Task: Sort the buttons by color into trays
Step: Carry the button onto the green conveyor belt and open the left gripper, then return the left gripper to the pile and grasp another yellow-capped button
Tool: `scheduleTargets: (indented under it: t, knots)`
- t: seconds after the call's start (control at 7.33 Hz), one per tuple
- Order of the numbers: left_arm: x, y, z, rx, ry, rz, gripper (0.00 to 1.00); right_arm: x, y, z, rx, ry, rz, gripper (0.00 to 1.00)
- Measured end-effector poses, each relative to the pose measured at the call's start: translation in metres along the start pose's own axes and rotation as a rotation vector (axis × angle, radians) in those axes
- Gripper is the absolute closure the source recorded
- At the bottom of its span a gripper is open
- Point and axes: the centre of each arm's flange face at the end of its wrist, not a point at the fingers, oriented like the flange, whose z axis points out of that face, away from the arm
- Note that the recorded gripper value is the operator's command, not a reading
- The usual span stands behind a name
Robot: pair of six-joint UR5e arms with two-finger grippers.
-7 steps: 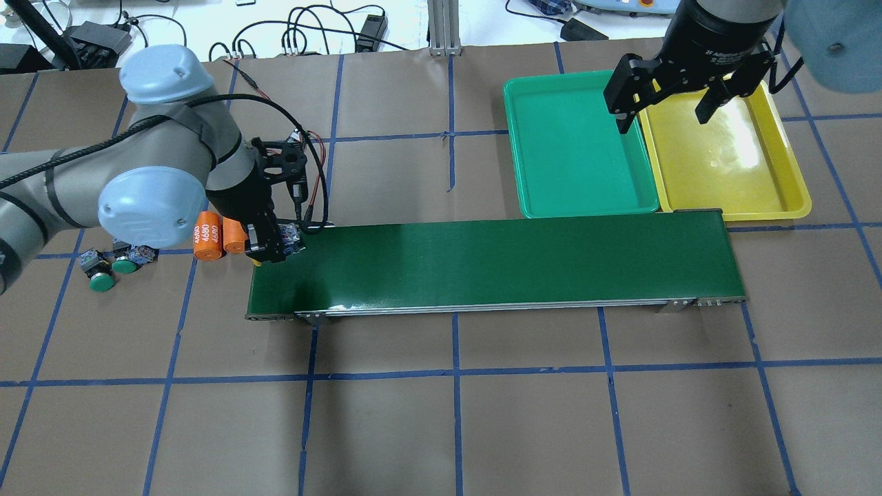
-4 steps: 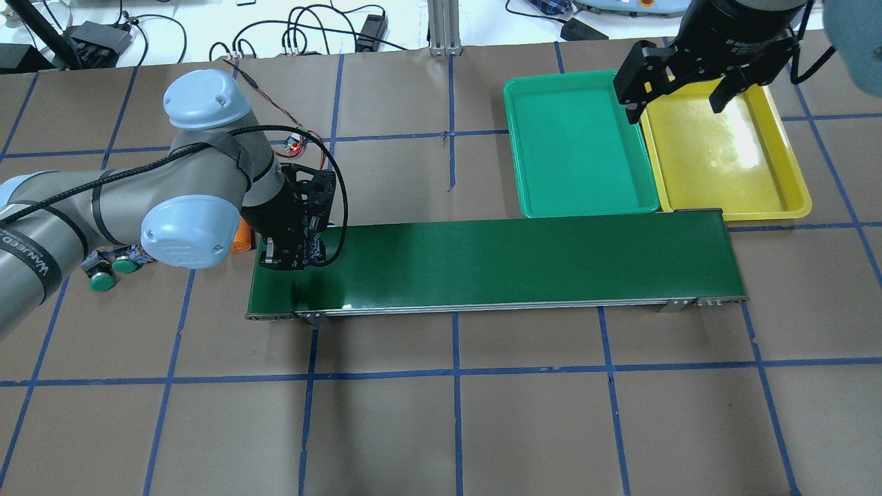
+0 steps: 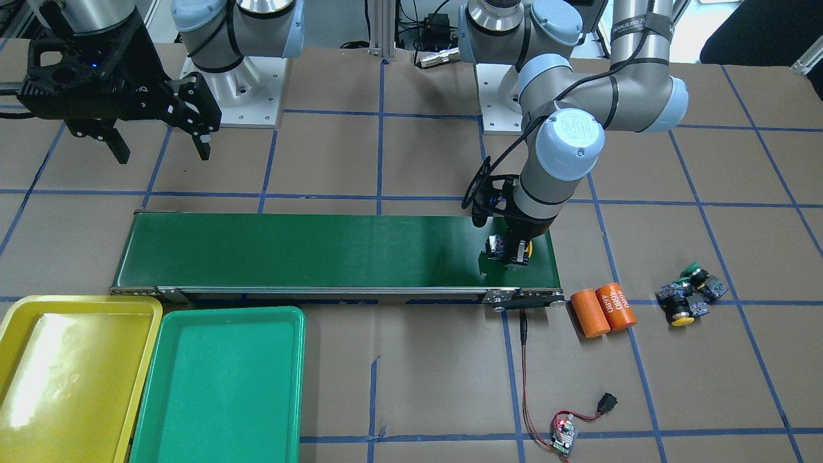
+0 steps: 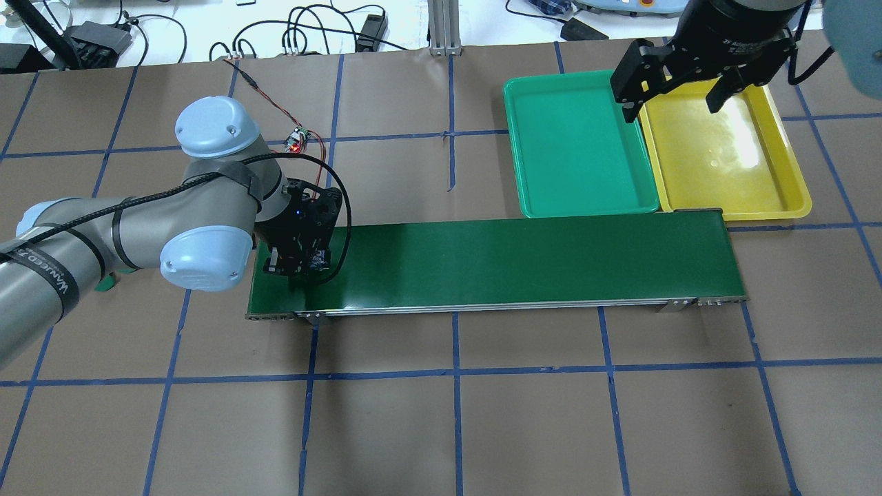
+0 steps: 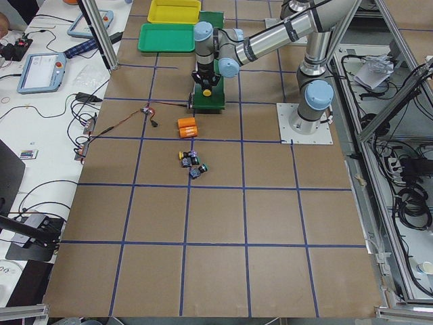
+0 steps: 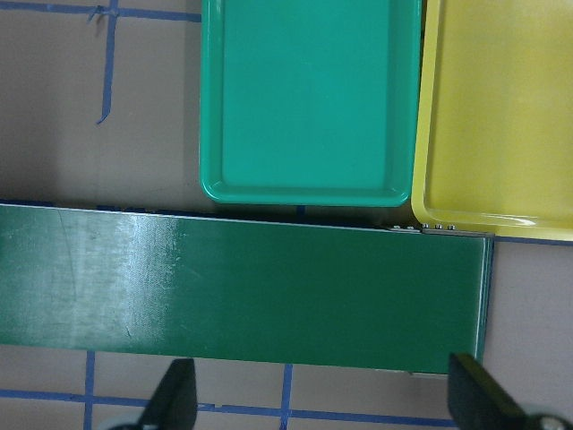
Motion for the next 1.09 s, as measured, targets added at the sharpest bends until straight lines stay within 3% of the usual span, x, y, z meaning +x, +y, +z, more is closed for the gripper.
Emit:
scheduleTargets:
  t: [0.41,0.55,0.82,1.09]
  knots:
    - [-0.012,0.027,-0.028,-0.011,-0.062,-0.048,0.00,-0.001,0.001,0.001,-0.003,0.001,0.002,0.00]
    - [-0.019,0.058,-0.039,-0.012,-0.063,-0.100,0.00,-0.001,0.002,0.001,-0.004,0.000,0.003,0.00]
    - [-0.021,0.154,-0.041,-0.008,-0.043,-0.266,0.00,-0.001,0.002,0.003,-0.009,-0.015,0.005,0.00]
    - [-0.019,0.229,-0.023,-0.002,-0.020,-0.291,0.00,-0.001,0.002,0.004,-0.012,-0.026,0.007,0.00]
